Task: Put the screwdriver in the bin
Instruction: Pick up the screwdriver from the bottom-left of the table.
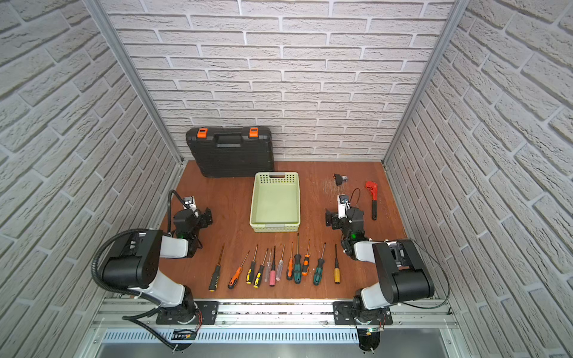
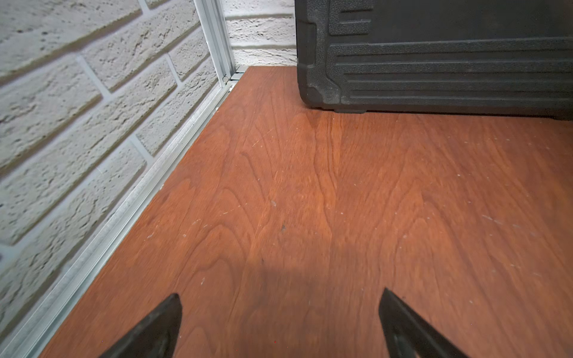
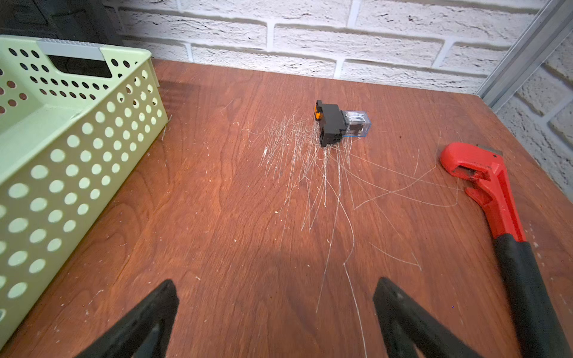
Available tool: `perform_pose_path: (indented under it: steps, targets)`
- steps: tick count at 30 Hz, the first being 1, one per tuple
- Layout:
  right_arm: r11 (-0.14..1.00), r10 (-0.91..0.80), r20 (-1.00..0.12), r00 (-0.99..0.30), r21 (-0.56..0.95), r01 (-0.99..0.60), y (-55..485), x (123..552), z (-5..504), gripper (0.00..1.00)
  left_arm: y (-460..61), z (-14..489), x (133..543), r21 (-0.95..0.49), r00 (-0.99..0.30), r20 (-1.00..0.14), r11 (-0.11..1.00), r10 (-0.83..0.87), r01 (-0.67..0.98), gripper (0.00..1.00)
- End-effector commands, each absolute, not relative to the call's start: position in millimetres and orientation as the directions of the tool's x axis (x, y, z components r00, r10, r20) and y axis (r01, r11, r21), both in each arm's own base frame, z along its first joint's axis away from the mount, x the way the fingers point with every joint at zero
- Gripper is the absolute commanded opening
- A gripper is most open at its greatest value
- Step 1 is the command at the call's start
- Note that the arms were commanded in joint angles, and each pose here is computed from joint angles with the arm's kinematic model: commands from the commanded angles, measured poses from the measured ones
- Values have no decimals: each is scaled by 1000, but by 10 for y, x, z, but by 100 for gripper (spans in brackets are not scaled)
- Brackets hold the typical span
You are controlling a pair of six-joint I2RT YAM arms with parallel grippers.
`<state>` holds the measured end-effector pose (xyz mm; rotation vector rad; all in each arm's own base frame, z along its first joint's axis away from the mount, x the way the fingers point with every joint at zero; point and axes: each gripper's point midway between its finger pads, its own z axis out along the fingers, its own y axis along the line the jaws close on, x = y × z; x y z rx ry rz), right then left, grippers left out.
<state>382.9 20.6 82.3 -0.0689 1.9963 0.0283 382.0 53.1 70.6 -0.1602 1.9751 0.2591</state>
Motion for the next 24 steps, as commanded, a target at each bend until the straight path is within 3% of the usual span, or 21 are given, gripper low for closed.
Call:
perform_pose_path:
  steps: [1, 24]
  targets:
    - [999, -26, -926, -376, -7, -52, 192, 3869, 939, 99, 542, 909, 3911, 85, -332, -943, 967, 0, -241, 98]
    - [999, -21, -926, -376, -2, -52, 179, 3870, 939, 99, 544, 904, 3913, 79, -333, -943, 968, -5, -238, 98]
